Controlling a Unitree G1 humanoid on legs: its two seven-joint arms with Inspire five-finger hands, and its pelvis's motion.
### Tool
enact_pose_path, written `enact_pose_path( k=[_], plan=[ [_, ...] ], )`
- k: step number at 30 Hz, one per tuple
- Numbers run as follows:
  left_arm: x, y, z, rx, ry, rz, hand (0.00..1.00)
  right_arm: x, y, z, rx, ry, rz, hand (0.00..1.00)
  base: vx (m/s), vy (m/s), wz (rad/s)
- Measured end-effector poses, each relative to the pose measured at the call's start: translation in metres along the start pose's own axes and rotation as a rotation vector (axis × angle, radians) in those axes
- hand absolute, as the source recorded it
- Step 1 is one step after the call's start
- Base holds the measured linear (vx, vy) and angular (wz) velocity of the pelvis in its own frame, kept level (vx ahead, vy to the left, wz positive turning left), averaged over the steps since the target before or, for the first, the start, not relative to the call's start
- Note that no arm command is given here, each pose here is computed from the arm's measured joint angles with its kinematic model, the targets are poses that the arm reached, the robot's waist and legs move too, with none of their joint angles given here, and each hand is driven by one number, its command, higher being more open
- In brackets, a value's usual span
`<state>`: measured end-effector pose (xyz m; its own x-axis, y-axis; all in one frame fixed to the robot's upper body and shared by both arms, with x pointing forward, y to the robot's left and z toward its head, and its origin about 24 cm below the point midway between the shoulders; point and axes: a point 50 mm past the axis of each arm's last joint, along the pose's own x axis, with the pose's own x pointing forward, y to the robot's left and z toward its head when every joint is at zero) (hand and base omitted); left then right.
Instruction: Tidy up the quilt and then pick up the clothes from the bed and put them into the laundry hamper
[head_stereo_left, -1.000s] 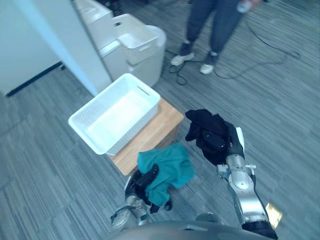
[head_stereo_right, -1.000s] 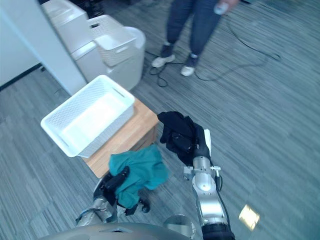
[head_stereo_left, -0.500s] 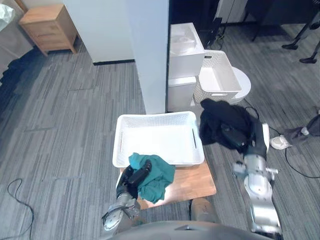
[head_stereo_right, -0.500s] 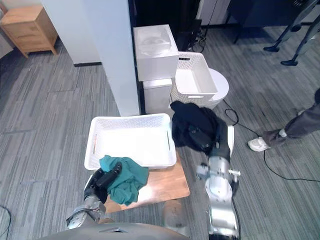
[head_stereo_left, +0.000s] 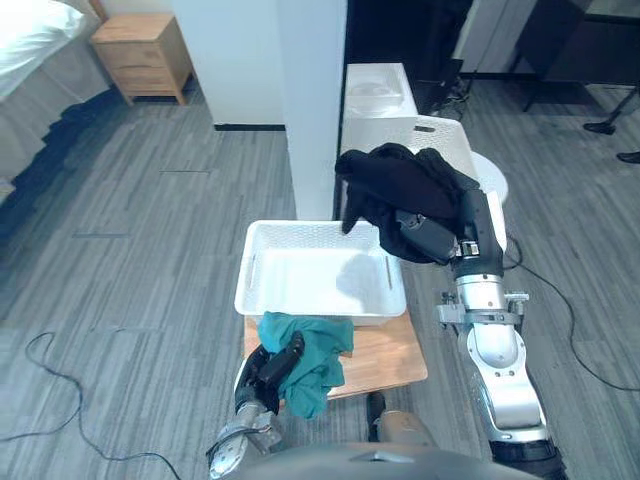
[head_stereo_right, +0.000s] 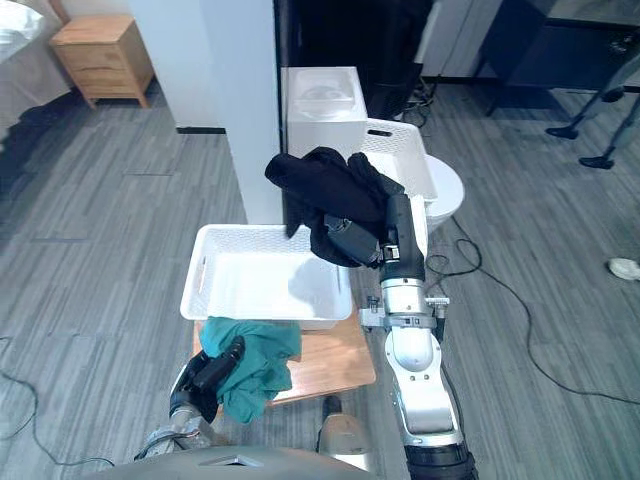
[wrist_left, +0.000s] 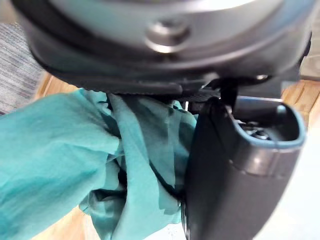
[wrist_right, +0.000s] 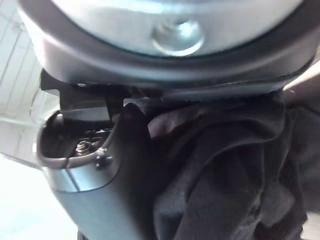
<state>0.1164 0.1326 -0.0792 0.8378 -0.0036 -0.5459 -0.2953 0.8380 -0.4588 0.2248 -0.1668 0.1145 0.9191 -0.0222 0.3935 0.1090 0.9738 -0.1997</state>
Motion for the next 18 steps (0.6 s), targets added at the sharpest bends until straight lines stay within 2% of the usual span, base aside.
enact_pose_path(
  k=[5,12,13,18],
  plan=[
    [-0.004,0.003,-0.001,-0.001,0.009,-0.027,0.00,0.001,-0.001,-0.003,-0.007,0.010,0.000,0.00,0.06,0.095,0.24],
    [-0.005,-0.003,0.009,0.040,-0.008,-0.120,0.00,0.003,0.000,-0.030,-0.025,0.115,0.028,0.00,0.02,0.024,0.10],
    [-0.006,-0.004,0.012,0.055,-0.017,-0.140,0.00,0.002,0.001,-0.036,-0.029,0.140,0.034,1.00,-0.01,0.005,0.19],
    [-0.011,-0.025,0.050,0.039,-0.141,-0.345,0.00,-0.008,-0.004,-0.082,-0.096,0.355,0.095,1.00,-0.02,0.035,0.11]
  ],
)
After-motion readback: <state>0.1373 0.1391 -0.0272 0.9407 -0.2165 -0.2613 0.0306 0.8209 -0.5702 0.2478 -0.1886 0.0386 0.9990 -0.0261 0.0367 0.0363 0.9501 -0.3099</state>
